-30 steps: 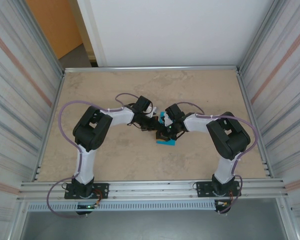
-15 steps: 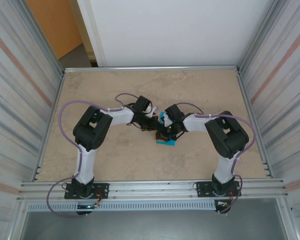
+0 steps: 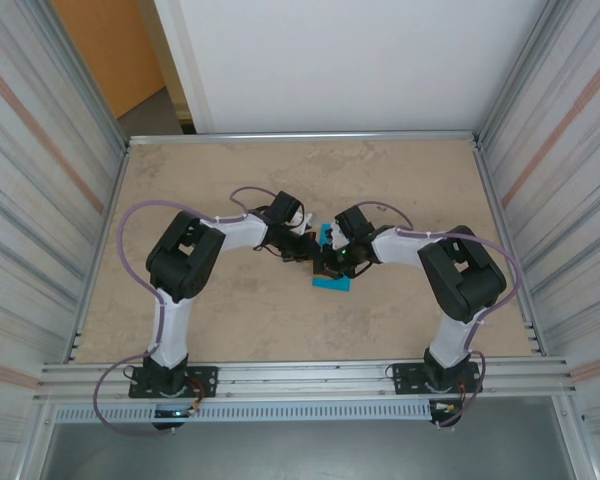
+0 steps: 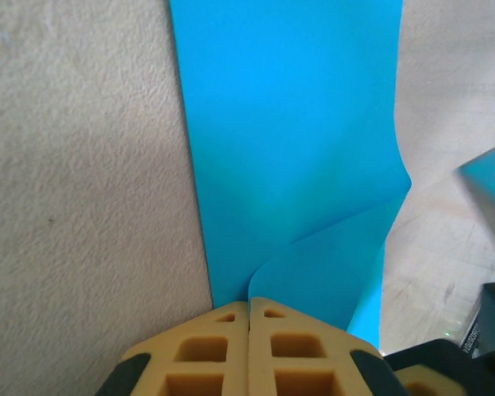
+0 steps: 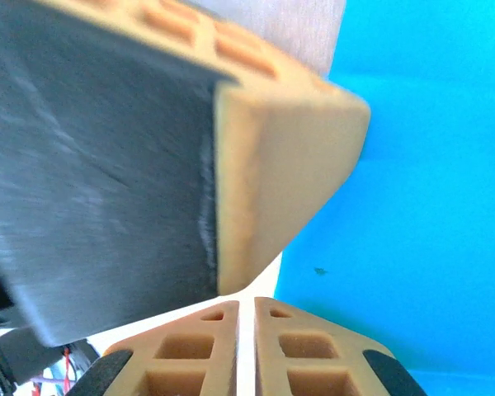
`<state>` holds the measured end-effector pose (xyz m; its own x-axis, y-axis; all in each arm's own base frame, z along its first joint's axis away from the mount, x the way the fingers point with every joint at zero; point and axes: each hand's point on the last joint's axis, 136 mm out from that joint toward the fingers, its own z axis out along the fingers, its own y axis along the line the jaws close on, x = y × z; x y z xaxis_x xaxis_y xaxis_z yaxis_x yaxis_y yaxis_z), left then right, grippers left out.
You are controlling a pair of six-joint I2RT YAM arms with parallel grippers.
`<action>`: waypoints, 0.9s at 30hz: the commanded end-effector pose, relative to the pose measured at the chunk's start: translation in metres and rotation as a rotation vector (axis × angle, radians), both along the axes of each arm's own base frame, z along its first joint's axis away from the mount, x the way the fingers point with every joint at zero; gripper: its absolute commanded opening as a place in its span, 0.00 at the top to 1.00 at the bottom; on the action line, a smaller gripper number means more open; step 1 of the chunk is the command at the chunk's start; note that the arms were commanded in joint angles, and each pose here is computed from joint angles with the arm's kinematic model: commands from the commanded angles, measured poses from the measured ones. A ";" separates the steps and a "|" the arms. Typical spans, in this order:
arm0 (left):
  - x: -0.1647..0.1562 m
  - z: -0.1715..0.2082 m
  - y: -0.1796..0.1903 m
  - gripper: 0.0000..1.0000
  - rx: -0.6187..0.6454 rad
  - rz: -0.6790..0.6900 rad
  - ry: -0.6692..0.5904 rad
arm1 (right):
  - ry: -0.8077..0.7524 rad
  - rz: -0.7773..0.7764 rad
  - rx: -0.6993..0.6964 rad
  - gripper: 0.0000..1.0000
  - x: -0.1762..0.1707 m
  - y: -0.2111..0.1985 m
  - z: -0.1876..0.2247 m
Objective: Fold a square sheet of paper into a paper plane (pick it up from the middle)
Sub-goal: Fold the triangle a second time at the center of the table.
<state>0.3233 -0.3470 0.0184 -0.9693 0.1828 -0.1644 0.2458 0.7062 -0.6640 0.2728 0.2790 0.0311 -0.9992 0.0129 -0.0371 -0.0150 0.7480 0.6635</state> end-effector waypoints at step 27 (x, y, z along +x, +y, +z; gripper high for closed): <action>-0.010 -0.029 0.018 0.95 0.117 0.023 0.072 | 0.139 -0.100 -0.163 0.90 -0.019 -0.039 -0.058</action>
<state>0.3234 -0.3473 0.0198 -0.9704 0.1840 -0.1567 0.2413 0.7053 -0.6666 0.2803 0.2654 0.0120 -0.9975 0.0668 -0.0215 0.0373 0.7649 0.6431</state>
